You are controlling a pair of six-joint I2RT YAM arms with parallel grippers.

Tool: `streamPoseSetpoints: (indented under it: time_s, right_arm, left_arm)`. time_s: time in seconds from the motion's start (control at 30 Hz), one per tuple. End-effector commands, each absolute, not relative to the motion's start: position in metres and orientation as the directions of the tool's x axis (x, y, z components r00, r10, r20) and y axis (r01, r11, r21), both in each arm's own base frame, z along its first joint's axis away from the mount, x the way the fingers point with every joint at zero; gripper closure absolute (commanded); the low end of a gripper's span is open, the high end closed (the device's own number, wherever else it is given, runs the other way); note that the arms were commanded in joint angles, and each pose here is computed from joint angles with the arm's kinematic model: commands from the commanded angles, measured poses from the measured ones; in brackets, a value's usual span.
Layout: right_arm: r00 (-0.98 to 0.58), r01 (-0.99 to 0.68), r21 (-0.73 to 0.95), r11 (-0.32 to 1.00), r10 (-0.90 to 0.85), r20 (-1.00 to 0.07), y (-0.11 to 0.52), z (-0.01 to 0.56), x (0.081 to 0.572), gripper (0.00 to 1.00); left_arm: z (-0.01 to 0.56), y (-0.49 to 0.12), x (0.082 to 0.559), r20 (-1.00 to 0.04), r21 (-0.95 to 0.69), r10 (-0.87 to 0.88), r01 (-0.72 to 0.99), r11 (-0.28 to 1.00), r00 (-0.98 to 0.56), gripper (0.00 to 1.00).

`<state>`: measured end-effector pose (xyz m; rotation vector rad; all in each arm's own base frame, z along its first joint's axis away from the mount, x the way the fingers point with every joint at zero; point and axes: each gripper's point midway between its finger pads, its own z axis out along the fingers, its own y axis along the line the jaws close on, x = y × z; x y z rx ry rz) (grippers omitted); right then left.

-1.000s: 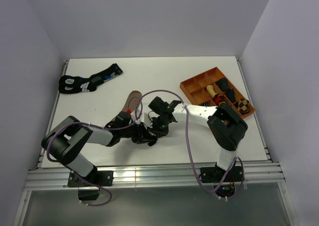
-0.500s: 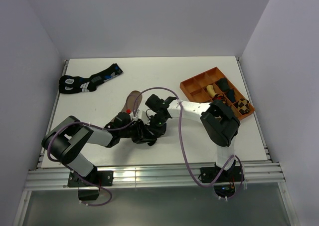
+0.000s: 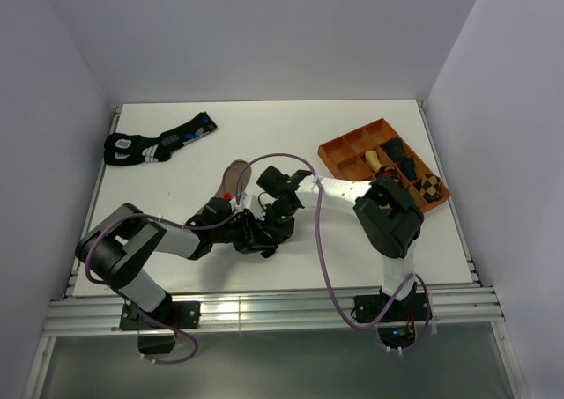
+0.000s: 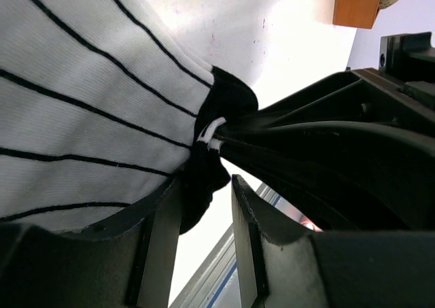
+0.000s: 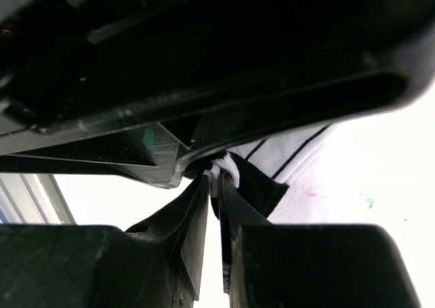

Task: Roll the socks
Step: Roll the sock at the center of the board.

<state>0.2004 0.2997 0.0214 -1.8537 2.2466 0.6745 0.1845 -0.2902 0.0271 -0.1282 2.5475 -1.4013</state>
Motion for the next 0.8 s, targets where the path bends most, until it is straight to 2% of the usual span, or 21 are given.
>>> streamPoseSetpoints:
  time_s: [0.0,0.47,0.63,0.7,0.77]
  right_arm:
    - [-0.286,-0.949,0.248,0.192,-0.854,-0.434,0.315,0.036,0.212,0.82]
    - [-0.295,-0.945,0.271,0.183,-0.835,-0.465,0.318,0.052,0.208,0.82]
    - [-0.291,-0.947,0.267,0.179,-0.830,-0.476,0.317,0.056,0.208,0.82]
    - [-0.291,-0.947,0.269,0.178,-0.829,-0.477,0.317,0.056,0.208,0.82]
    - [-0.291,-0.947,0.269,0.177,-0.828,-0.479,0.317,0.057,0.208,0.82]
  left_arm:
    - [0.013,-0.292,0.185,-0.200,-0.800,-0.165,0.064,0.597,-0.966,0.59]
    - [0.004,-0.293,0.184,-0.189,-0.772,-0.155,0.049,0.633,-0.970,0.64]
    - [0.002,-0.294,0.184,-0.181,-0.761,-0.149,0.042,0.647,-0.972,0.72]
    - [0.000,-0.293,0.183,-0.169,-0.755,-0.147,0.033,0.655,-0.975,0.81]
    - [-0.001,-0.293,0.181,-0.158,-0.754,-0.146,0.024,0.657,-0.977,0.84]
